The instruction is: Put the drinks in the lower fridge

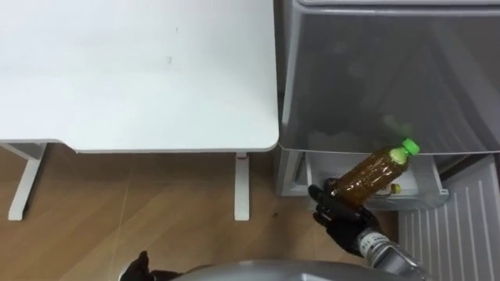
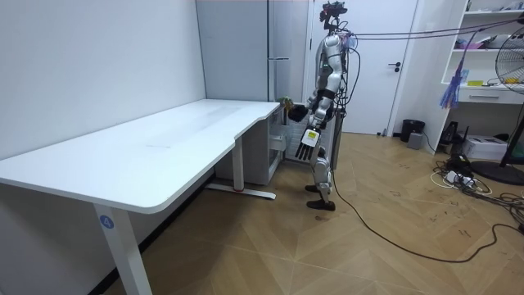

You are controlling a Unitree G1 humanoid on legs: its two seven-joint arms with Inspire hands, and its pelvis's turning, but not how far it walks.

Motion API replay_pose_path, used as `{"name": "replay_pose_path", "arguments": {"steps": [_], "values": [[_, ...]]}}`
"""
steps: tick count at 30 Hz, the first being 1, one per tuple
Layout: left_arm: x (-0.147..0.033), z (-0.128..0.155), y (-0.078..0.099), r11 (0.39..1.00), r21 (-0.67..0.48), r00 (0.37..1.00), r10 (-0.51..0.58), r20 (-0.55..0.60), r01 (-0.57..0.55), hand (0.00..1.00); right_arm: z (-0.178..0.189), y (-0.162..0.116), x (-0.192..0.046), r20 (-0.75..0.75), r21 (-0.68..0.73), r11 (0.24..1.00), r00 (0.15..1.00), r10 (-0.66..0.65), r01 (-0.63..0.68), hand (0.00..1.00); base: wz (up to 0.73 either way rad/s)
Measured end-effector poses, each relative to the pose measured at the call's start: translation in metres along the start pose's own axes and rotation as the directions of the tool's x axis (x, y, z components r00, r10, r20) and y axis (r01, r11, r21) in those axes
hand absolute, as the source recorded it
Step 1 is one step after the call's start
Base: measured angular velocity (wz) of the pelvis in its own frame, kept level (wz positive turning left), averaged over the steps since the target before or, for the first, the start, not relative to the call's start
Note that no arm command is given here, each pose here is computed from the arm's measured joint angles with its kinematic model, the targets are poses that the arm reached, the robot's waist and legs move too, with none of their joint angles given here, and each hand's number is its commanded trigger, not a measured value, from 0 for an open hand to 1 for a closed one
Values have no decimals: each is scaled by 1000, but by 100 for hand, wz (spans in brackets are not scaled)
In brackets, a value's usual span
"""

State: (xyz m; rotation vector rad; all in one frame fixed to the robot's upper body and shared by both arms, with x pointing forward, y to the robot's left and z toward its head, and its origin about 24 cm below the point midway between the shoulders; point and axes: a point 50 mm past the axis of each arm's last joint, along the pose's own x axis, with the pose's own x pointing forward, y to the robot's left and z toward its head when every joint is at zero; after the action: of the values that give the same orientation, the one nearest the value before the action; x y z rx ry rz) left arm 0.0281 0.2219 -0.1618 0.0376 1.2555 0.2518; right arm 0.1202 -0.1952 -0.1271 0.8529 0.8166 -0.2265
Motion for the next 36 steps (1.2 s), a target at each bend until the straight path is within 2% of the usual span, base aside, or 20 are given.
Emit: {"name": "replay_pose_path", "arguments": {"steps": [3,9,17,25,32,36], "values": [[-1,-4,-1,1000,-8,1000,-7,-10,7,0,8,2,1,67,122,992,998,6,-14,100,0],[-1,-6,0,1000,-9,1000,-5,-16,5,0,10,-1,1,99,240,971,995,-29,5,100,0],[-2,-14,2,1000,-7,999,3,-42,-3,0,7,-12,0,91,312,948,990,-103,70,100,0],[-3,-19,3,1000,-4,998,7,-56,-8,0,10,-12,1,110,356,932,988,-113,67,100,0],[-5,-24,4,995,101,997,16,-72,-8,0,17,-11,3,134,432,900,984,-120,51,100,5],[-4,-22,4,990,141,997,17,-69,-7,0,24,-16,13,123,465,879,976,-180,103,100,5]]}}
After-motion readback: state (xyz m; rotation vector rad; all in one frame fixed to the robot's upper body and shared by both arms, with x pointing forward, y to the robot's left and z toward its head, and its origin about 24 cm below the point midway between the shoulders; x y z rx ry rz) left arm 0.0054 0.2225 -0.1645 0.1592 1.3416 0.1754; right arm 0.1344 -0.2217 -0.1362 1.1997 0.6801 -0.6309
